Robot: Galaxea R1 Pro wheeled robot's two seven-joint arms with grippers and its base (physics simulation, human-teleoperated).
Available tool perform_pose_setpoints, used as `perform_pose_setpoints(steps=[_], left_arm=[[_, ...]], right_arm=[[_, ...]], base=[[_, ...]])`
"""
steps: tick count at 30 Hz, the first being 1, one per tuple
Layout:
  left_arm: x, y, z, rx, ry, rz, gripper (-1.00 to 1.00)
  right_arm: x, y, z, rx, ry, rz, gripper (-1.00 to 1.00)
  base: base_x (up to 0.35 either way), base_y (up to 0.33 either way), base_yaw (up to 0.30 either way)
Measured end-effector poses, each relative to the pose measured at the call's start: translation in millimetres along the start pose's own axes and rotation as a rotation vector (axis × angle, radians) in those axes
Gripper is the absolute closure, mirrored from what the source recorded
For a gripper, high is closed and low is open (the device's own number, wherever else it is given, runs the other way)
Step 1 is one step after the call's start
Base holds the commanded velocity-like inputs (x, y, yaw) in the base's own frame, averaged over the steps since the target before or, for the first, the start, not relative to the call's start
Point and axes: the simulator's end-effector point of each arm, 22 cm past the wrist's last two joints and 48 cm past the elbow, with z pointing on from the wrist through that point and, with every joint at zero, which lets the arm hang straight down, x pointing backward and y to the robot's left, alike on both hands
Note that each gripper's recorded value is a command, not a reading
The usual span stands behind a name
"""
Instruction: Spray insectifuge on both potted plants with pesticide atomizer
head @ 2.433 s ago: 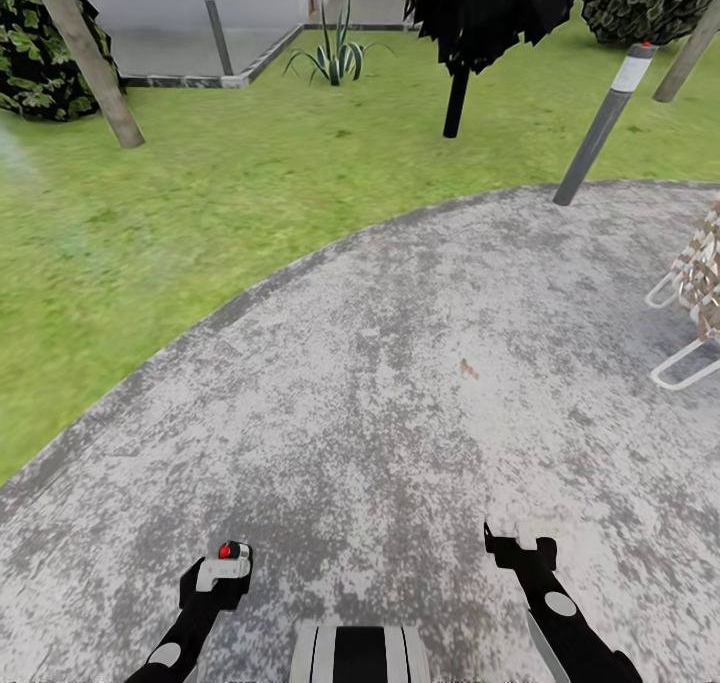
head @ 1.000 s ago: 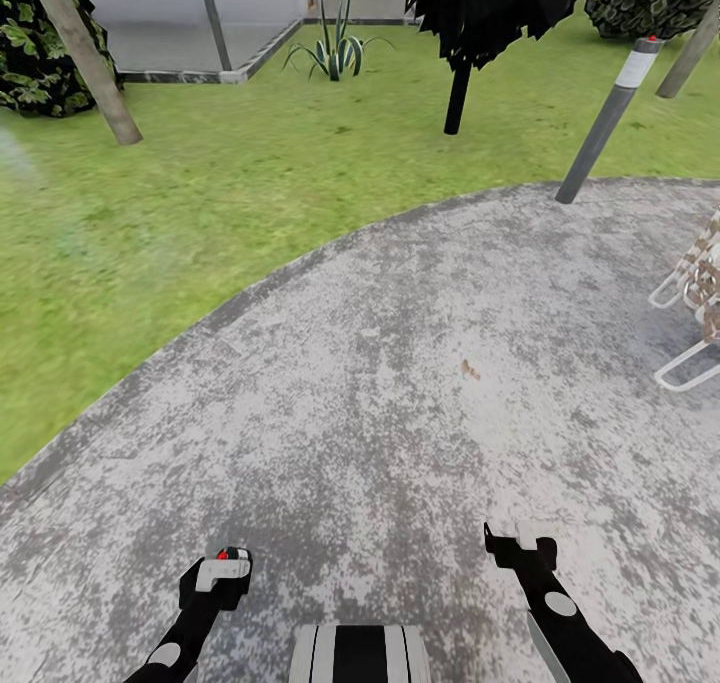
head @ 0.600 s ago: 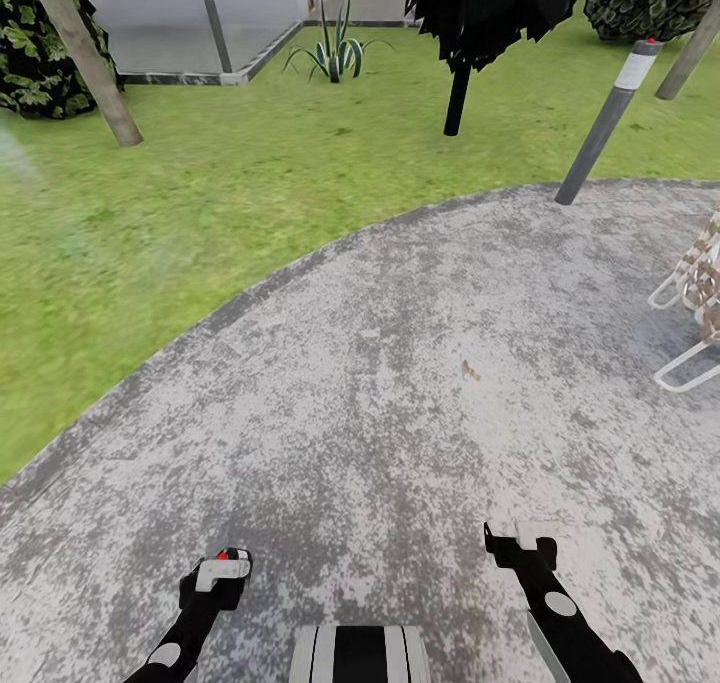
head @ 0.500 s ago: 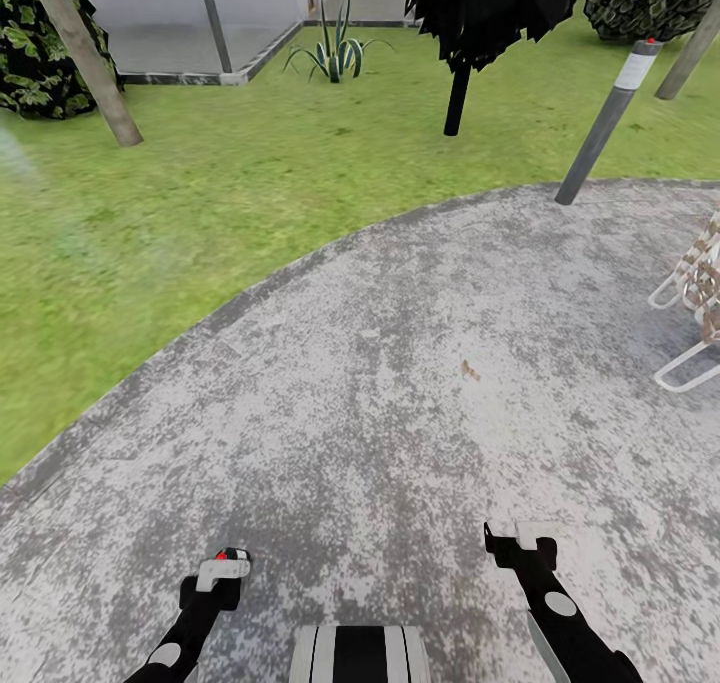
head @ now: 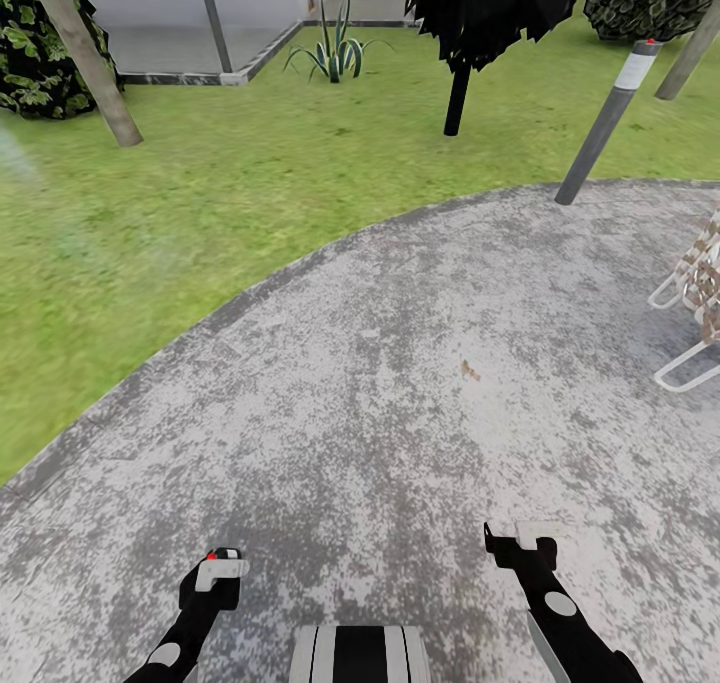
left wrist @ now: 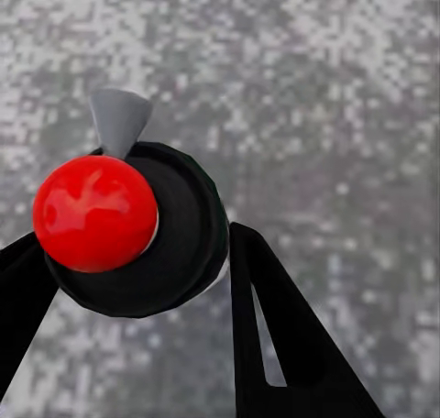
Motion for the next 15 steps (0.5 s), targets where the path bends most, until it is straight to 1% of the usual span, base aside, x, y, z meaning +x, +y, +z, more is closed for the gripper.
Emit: perform_pose_setpoints(steps=[8, 15], left_arm=[[-0.1, -0.5, 0.0, 0.002, 0.0, 0.003, 1.0], [-15.7, -0.1, -2.4, 0.004, -0.028, -0.001, 1.0]], right_arm=[[0.0, 0.0, 0.0, 0.0, 0.0, 0.0, -1.0], [-15.7, -1.4, -4.2, 0.0, -0.028, 0.005, -1.0]], base=[[0.0, 0.0, 0.0], [0.0, 0.0, 0.0]])
